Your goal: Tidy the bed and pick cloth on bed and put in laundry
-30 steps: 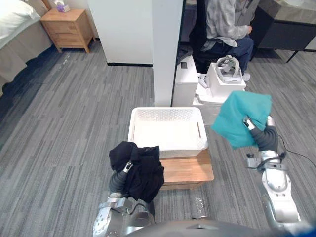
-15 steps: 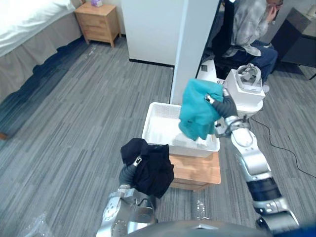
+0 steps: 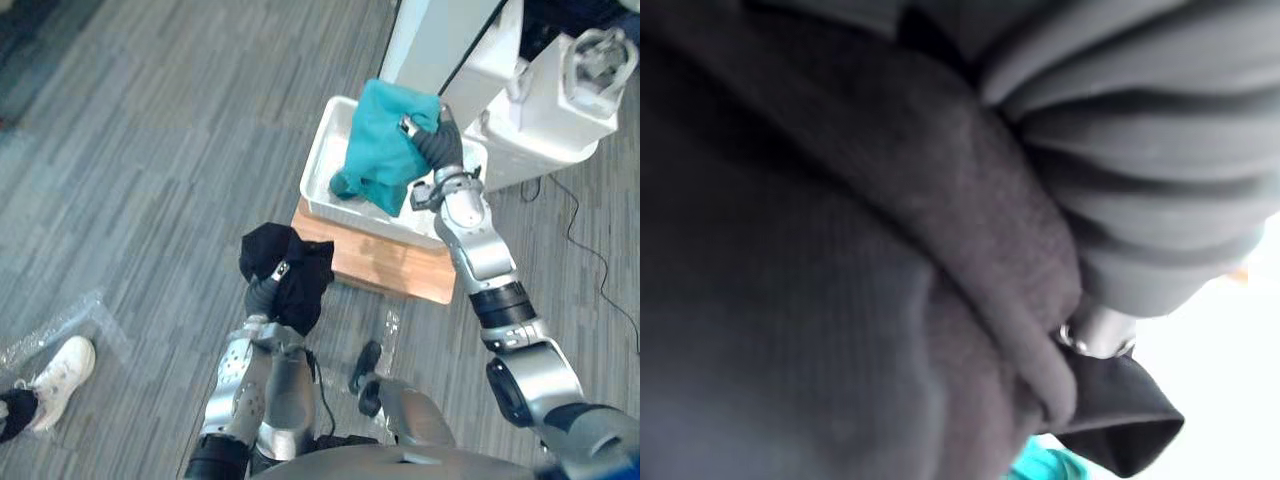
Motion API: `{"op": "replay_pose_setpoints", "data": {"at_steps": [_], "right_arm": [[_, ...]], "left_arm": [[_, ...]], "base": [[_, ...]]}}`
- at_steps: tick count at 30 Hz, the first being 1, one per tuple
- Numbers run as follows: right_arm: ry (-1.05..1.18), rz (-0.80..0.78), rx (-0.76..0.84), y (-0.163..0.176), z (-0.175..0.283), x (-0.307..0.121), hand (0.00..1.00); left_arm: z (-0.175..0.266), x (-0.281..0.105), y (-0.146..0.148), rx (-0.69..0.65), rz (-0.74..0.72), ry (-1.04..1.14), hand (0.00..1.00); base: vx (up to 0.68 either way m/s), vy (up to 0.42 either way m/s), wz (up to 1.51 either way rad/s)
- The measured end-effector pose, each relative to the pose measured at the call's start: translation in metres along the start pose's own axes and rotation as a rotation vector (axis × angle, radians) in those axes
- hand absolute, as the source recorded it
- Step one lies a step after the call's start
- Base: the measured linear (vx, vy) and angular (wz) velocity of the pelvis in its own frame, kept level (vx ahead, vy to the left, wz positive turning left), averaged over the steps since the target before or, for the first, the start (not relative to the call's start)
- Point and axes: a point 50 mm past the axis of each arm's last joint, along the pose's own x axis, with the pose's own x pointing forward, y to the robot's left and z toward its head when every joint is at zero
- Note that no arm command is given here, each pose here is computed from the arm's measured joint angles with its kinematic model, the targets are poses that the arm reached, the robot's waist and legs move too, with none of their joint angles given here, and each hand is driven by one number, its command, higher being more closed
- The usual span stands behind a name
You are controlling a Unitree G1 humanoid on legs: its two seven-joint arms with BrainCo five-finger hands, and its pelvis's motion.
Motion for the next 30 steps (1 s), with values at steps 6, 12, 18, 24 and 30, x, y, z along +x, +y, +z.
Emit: {"op": "replay_pose_setpoints", "data": {"at_steps": [6, 12, 18, 24, 30], "right_arm": [[0.015, -0.029, -0.056, 0.007, -0.001, 0.015, 0.00], [0.078, -0.030, -0.238, 0.007, -0.014, 0.022, 0.00], [0.086, -0.004, -0.343, 0.006, -0.019, 0.023, 0.00], [0.084, 0.003, -0.414, -0.001, -0.020, 0.025, 0.00], [0.147, -0.001, -0.404, -0.006, -0.043, 0.006, 0.00]], "left_arm": [[0.015, 0.027, -0.020, 0.005, -0.060, -0.117, 1.00], [0.010, 0.040, -0.028, -0.006, -0.067, -0.127, 1.00], [0.018, 0.046, -0.031, -0.005, -0.066, -0.181, 1.00], [0.022, 0.049, -0.033, 0.000, -0.072, -0.201, 1.00], [0.025, 0.041, -0.020, 0.020, -0.024, -0.214, 1.00]], "base": [[0.06, 0.001, -0.10], [0.04, -0.006, -0.10], [0.06, -0.032, -0.03], [0.01, -0.018, -0.03], [-0.01, -0.009, -0.02]]}}
